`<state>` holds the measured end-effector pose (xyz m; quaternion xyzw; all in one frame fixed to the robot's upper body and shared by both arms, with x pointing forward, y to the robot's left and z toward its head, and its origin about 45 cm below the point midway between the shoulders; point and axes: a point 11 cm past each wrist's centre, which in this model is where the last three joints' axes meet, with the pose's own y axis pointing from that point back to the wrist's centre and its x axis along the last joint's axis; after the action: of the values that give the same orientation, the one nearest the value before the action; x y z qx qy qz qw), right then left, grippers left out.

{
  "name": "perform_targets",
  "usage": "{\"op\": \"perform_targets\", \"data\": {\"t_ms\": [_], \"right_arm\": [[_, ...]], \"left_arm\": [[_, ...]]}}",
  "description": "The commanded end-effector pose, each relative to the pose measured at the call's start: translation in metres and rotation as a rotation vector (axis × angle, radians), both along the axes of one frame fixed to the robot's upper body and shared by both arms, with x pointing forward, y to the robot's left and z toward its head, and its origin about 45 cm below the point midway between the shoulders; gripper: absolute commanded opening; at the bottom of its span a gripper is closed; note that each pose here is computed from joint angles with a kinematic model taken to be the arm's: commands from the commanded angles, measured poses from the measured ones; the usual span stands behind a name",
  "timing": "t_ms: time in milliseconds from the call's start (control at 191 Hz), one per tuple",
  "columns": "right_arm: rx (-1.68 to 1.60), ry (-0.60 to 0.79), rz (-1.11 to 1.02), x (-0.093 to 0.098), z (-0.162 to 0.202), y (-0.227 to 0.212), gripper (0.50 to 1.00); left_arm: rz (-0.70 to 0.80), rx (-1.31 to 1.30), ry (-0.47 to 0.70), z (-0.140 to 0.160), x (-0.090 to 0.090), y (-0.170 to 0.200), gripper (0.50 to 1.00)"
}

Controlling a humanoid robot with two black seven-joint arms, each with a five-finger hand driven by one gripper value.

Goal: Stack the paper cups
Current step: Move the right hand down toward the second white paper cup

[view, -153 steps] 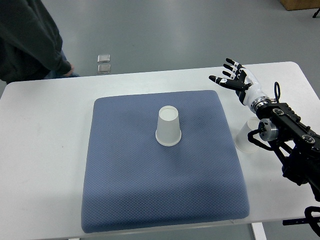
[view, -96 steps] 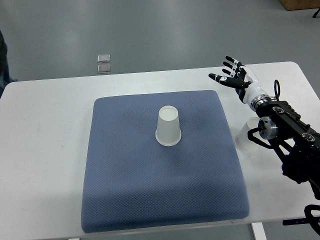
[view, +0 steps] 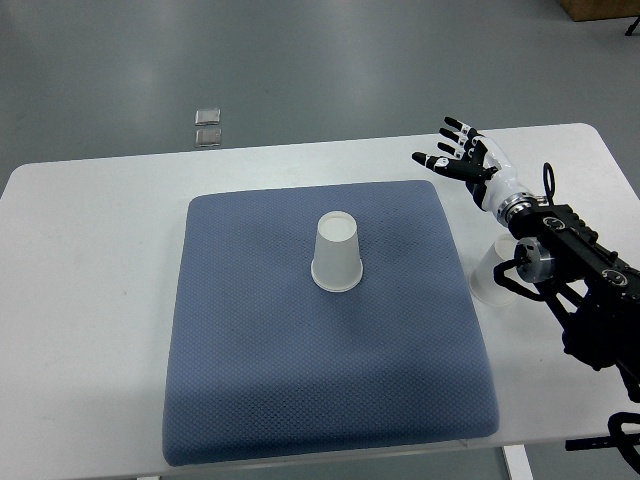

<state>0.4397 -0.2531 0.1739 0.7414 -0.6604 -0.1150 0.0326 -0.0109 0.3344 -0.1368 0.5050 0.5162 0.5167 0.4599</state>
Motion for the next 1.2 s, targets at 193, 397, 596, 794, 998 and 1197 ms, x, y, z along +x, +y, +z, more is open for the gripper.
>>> {"op": "perform_targets", "data": {"t_ms": [193,397,596,794,998,1197], "right_arm": [[0.016,-0.008,-0.015,0.001,0.003,-0.001,0.926],[0.017,-0.013,-0.011,0.003,0.005,-0.002,0.928],[-0.034,-0.039,-0.009,0.004,0.014,-0.019,0.926],[-0.183,-0.093,0.119,-0.003,0.034,-0.054,0.924],[-0.462,-0.117,0.290,-0.022,0.039,-0.095,0.921],[-0.713,-0.115,0.437,-0.040,0.043,-0.114,0.924]], "left_arm": [[-0.001,0.000,0.000,0.000,0.000,0.000,1.000],[-0.001,0.000,0.000,0.000,0.000,0.000,1.000],[-0.001,0.000,0.000,0.000,0.000,0.000,1.000],[0.001,0.000,0.000,0.000,0.000,0.000,1.000],[-0.001,0.000,0.000,0.000,0.000,0.000,1.000],[0.001,0.000,0.000,0.000,0.000,0.000,1.000]]}}
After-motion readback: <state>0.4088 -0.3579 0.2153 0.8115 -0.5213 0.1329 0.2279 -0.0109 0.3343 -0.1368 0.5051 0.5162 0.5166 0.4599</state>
